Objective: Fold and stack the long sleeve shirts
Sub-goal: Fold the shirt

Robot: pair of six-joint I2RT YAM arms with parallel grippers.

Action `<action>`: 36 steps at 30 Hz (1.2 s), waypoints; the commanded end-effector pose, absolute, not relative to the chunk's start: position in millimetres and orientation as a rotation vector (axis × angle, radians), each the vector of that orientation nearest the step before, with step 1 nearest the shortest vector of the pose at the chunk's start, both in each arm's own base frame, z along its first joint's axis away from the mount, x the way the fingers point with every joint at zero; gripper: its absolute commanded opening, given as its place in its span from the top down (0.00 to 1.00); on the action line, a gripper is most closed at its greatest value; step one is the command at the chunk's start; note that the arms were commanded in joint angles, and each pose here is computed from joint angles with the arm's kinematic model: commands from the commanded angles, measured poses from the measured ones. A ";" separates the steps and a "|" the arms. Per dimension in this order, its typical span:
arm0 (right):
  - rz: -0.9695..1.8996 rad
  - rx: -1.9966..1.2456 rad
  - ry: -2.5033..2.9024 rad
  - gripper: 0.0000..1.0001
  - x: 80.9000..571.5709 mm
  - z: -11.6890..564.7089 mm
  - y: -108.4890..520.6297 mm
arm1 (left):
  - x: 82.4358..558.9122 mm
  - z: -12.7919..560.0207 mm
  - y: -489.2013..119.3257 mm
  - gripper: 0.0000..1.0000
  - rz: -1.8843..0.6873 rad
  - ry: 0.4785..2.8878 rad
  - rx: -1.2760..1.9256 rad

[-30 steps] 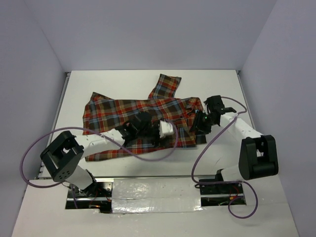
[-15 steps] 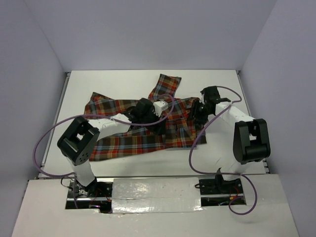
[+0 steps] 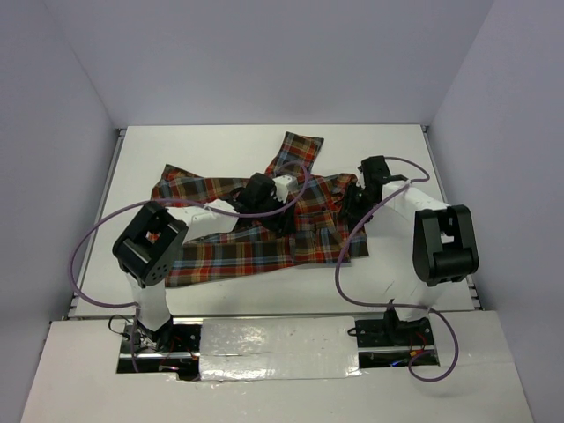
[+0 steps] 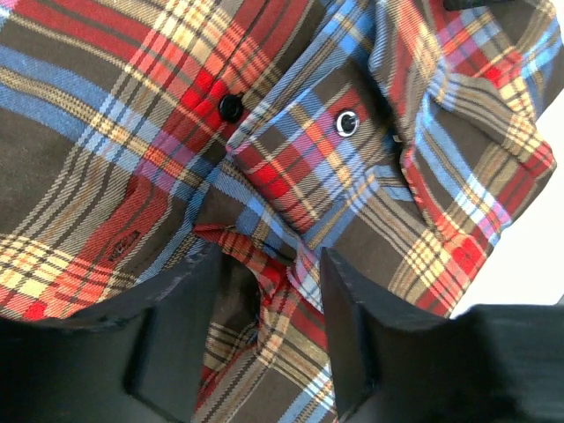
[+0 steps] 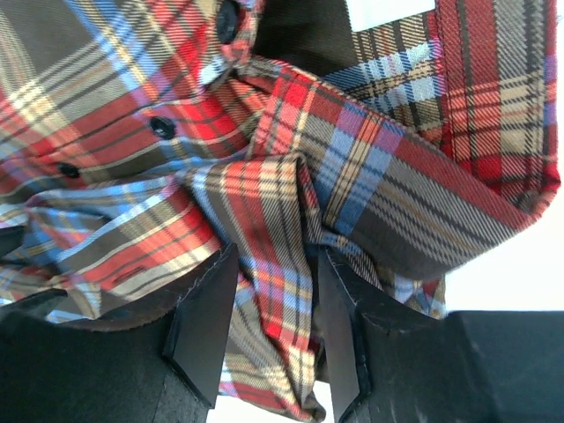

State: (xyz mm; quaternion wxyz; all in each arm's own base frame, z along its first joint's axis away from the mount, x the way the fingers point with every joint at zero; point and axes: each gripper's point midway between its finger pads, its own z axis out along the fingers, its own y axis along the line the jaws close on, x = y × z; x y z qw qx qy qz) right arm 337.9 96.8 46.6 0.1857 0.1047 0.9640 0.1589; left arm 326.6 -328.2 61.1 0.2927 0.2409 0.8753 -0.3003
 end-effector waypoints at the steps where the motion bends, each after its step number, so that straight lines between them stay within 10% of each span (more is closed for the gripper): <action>1: 0.460 0.266 2.709 0.51 348.5 42.5 97.8 | 332.9 55.7 -331.6 0.41 -0.814 2.321 0.587; 7: 0.503 0.255 2.684 0.61 352.5 45.4 103.1 | 338.5 56.2 -334.5 0.55 -0.820 2.291 0.567; 15: 0.484 0.220 2.640 0.96 355.2 60.6 99.7 | 349.5 57.8 -331.0 1.00 -0.758 2.263 0.557; 31: 0.521 0.213 2.599 1.00 372.3 69.4 102.2 | 349.4 65.8 -328.2 1.00 -0.736 2.209 0.611; 36: 0.464 0.232 2.642 0.59 368.5 65.7 94.2 | 347.7 65.7 -326.0 0.66 -0.717 2.199 0.663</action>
